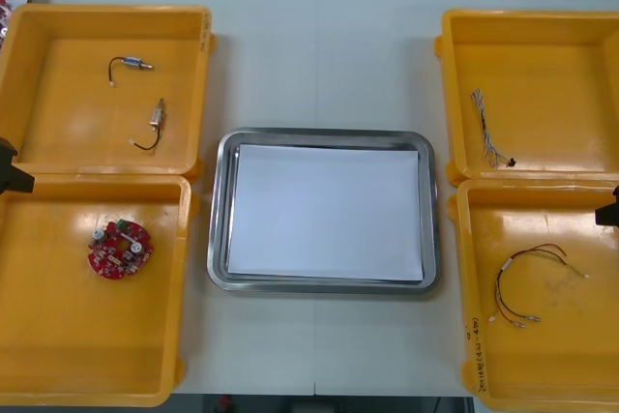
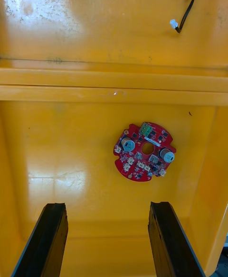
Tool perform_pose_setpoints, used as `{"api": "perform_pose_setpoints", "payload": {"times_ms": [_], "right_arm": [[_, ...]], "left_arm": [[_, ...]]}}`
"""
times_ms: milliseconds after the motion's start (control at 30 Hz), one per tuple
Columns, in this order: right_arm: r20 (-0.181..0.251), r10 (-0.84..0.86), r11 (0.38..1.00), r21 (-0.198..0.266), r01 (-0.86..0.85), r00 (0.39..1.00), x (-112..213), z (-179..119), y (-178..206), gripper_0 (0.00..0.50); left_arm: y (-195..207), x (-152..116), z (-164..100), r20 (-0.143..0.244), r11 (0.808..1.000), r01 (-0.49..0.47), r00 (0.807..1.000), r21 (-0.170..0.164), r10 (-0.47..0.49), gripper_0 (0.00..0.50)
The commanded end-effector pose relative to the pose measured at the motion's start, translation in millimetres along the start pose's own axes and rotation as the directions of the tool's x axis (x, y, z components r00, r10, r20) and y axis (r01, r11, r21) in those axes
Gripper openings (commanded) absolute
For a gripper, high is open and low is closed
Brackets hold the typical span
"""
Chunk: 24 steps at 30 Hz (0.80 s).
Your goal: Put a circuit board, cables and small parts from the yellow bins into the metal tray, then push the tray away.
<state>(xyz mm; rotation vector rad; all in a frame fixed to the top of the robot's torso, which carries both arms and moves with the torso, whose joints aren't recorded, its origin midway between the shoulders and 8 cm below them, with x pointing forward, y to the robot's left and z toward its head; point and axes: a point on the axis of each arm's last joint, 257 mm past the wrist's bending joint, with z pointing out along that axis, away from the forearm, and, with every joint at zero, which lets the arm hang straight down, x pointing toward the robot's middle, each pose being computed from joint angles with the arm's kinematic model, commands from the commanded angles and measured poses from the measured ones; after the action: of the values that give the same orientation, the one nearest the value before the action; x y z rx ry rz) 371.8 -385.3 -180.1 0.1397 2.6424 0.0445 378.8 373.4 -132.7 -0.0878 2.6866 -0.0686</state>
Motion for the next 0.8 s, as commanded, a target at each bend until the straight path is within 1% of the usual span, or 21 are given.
{"api": "perform_pose_setpoints", "payload": {"times_ms": [33,800], "right_arm": [[0.002,0.013,0.999,0.046,-0.013,1.000,-0.3,-7.6,-15.8,0.500],[0.002,0.013,0.999,0.046,-0.013,1.000,-0.3,-7.6,-15.8,0.500]], "left_arm": [[13.5,-0.2,-12.9,0.010,0.993,-0.112,0.994,-0.046,0.113,0.500],[13.5,-0.2,-12.9,0.010,0.993,-0.112,0.994,-0.046,0.113,0.500]]}}
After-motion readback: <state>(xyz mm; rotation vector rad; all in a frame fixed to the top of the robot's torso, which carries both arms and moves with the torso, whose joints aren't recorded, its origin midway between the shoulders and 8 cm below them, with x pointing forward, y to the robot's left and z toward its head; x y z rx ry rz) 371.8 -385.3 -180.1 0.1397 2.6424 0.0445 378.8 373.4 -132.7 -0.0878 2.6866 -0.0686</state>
